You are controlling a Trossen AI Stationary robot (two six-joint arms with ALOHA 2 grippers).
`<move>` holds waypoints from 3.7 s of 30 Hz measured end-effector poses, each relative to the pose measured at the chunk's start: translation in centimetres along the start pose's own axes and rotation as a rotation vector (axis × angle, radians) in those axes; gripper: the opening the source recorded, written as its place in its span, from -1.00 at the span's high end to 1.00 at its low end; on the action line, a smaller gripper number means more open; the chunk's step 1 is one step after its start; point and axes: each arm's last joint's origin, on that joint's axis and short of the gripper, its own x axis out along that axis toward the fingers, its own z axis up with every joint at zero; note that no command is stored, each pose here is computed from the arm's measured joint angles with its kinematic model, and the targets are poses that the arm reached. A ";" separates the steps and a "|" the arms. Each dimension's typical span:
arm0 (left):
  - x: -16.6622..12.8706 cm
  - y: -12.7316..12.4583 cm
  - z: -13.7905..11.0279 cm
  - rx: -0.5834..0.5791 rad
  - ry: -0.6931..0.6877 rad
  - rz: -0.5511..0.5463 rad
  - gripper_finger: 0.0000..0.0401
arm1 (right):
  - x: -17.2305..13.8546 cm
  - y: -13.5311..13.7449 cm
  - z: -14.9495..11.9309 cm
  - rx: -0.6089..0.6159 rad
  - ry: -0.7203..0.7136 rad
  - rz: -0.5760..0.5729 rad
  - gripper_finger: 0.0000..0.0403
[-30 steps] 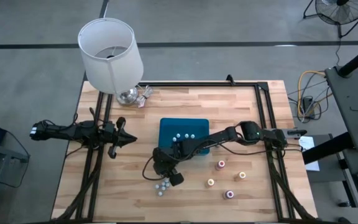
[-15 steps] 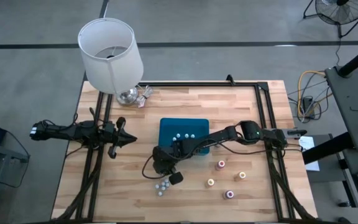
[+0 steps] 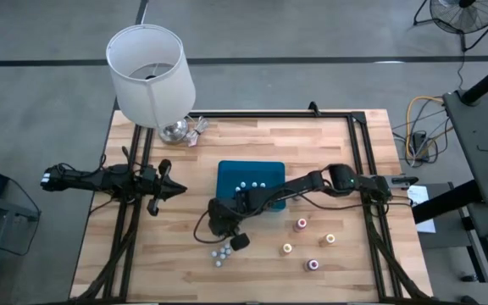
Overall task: Pick & Place food coloring
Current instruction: Put the small green food coloring bottle into the blue bin
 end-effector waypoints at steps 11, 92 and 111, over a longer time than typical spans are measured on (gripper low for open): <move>0.0 0.0 0.0 0.000 0.000 0.000 1.00 | -5.0 -0.1 2.3 0.000 -0.068 -0.082 0.79; 0.0 0.0 0.0 0.000 0.000 0.000 1.00 | -12.1 -4.1 -9.0 0.463 0.034 -0.265 0.79; 0.0 0.0 0.0 0.000 0.000 -0.001 1.00 | -10.3 -4.9 -9.4 0.560 0.028 -0.352 0.79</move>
